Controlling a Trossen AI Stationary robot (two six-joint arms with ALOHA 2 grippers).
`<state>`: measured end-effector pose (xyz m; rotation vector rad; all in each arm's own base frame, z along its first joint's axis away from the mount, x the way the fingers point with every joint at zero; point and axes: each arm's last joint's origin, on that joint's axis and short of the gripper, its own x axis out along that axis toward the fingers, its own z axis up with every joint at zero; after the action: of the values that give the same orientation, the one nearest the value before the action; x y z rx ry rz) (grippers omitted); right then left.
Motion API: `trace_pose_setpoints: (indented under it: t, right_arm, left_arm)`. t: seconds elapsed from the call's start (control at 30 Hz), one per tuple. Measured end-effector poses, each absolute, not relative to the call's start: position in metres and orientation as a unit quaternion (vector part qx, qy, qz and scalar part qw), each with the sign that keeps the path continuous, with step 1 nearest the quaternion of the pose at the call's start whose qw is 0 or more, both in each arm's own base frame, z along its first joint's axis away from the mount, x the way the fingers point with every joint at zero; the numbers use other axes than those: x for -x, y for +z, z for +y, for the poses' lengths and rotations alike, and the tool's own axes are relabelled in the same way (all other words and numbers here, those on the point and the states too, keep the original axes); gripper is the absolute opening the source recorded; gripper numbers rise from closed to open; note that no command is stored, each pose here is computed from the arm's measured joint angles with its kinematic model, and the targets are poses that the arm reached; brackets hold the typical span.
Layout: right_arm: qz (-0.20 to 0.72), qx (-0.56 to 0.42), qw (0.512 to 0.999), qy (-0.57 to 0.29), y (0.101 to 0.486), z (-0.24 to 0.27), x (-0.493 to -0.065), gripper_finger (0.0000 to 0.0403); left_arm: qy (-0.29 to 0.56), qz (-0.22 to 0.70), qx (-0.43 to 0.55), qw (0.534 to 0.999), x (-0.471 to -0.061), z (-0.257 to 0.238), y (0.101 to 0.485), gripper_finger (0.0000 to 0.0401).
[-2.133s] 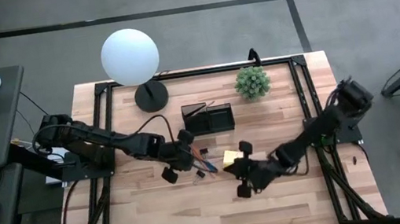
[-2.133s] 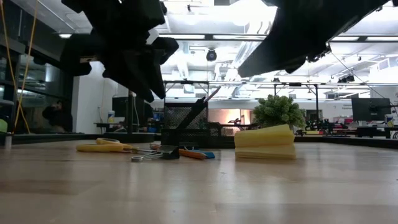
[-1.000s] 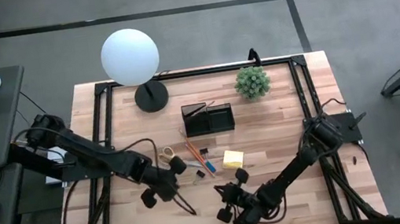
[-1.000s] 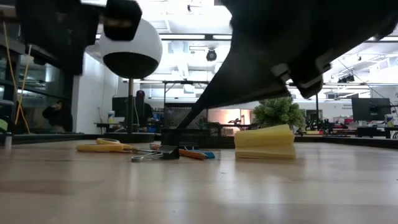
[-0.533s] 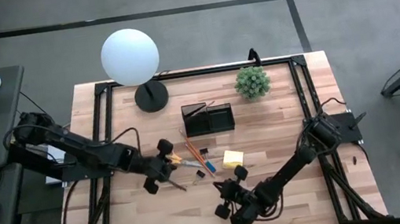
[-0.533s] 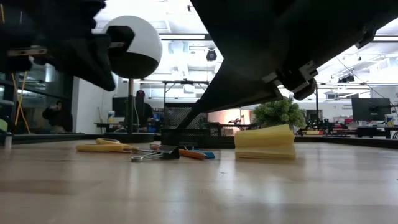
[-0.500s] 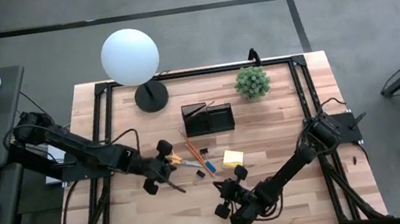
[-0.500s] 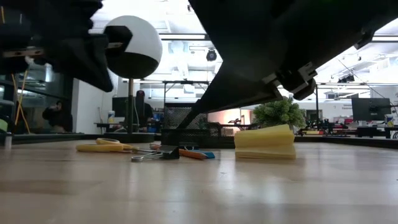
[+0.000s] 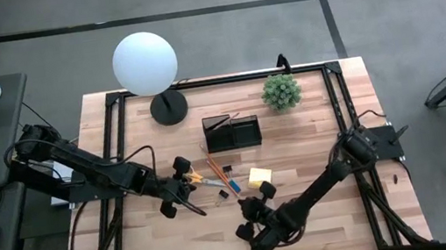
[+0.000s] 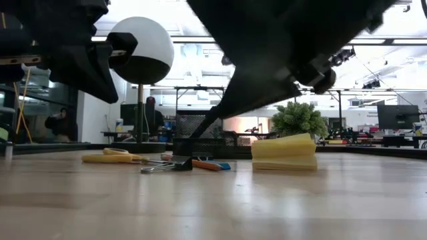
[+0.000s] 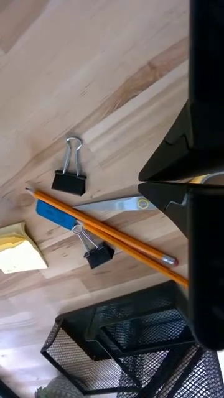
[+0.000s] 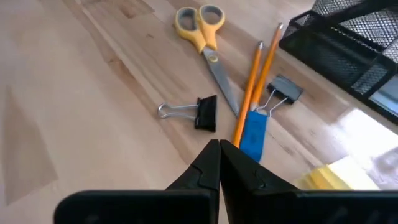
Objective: Pick and place office supplies into organizer
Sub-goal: Put the bottom yellow pencil into the black organizer
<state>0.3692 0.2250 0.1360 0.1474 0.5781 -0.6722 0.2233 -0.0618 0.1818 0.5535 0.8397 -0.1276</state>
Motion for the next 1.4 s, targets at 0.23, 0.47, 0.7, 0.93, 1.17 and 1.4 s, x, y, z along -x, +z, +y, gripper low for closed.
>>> trace_pose_setpoints:
  t: [0.23, 0.47, 0.7, 0.93, 1.17, 1.4]
  right_arm:
    - [0.347, -0.041, 0.864, -0.363, 0.12, 0.246, -0.391, 0.0001]
    - [0.304, -0.046, 0.842, -0.442, 0.135, 0.259, -0.372, 0.0001]
    - [0.248, -0.082, 0.851, -0.455, 0.127, 0.269, -0.357, 0.0003]
    - [0.228, -0.109, 0.855, -0.454, 0.113, 0.266, -0.358, 0.0002]
    - [0.226, -0.121, 0.857, -0.447, 0.102, 0.264, -0.356, 0.0001]
    - [0.223, -0.149, 0.879, -0.394, 0.105, 0.259, -0.355, 0.0001]
  left_arm:
    - [-0.061, 0.403, -0.265, 0.874, -0.223, -0.062, 0.181, 0.0005]
    - [-0.065, 0.402, -0.265, 0.874, -0.223, -0.062, 0.182, 0.0005]
    - [-0.067, 0.401, -0.264, 0.875, -0.223, -0.062, 0.182, 0.0005]
    - [-0.073, 0.401, -0.261, 0.875, -0.223, -0.063, 0.182, 0.0005]
    - [-0.085, 0.4, -0.257, 0.876, -0.223, -0.063, 0.182, 0.0005]
    - [-0.085, 0.4, -0.257, 0.876, -0.223, -0.063, 0.182, 0.0005]
